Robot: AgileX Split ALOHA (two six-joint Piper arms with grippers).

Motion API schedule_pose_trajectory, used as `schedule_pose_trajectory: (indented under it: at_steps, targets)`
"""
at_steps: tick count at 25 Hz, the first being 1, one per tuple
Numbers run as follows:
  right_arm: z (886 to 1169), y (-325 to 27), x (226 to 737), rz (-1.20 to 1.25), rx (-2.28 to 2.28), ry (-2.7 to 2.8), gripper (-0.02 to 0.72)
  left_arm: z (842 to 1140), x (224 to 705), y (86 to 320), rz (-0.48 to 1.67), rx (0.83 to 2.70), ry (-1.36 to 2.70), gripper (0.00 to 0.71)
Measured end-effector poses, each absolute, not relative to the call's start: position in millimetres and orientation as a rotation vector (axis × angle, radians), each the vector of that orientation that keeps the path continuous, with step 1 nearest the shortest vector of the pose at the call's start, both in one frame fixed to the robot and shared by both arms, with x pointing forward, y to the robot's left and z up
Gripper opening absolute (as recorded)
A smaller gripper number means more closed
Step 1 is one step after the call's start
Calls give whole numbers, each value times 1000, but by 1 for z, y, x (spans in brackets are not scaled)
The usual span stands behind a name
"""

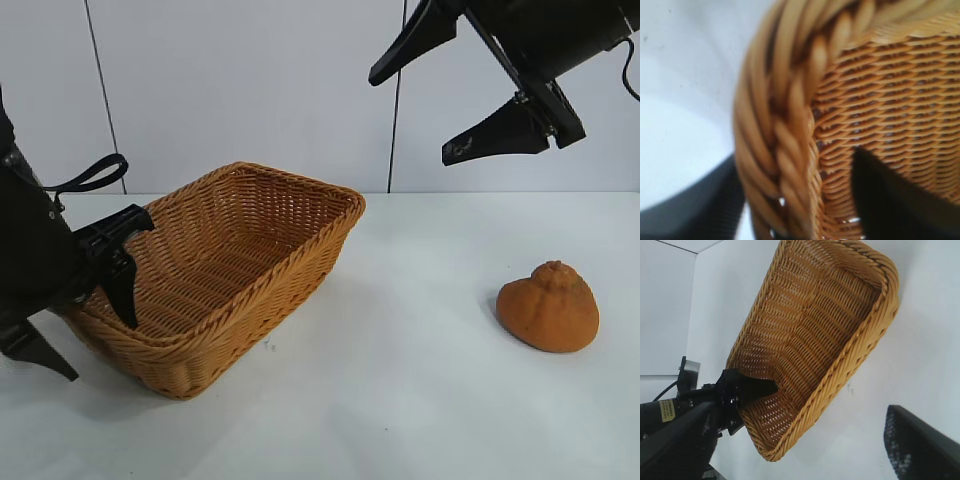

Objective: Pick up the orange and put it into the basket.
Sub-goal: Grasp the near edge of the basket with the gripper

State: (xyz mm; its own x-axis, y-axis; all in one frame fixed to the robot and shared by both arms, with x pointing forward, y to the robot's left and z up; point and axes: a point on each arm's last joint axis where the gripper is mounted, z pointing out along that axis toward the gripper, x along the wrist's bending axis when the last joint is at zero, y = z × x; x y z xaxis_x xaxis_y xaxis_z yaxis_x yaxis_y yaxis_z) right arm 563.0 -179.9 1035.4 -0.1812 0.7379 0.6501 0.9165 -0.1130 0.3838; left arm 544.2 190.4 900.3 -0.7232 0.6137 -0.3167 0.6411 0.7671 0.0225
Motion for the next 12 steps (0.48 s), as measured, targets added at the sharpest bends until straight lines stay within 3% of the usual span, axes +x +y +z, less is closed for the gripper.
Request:
schedule_pose_trajectory:
  at_steps: [2,12]
  targets:
    - [1035,-180,563,-1172,-1850,-1930,619,901,545,190,-141,927,2669,90]
    - [1035,-180,563,-1169,-1851,-1941,619,926,573,206,-216,1042,2609,83]
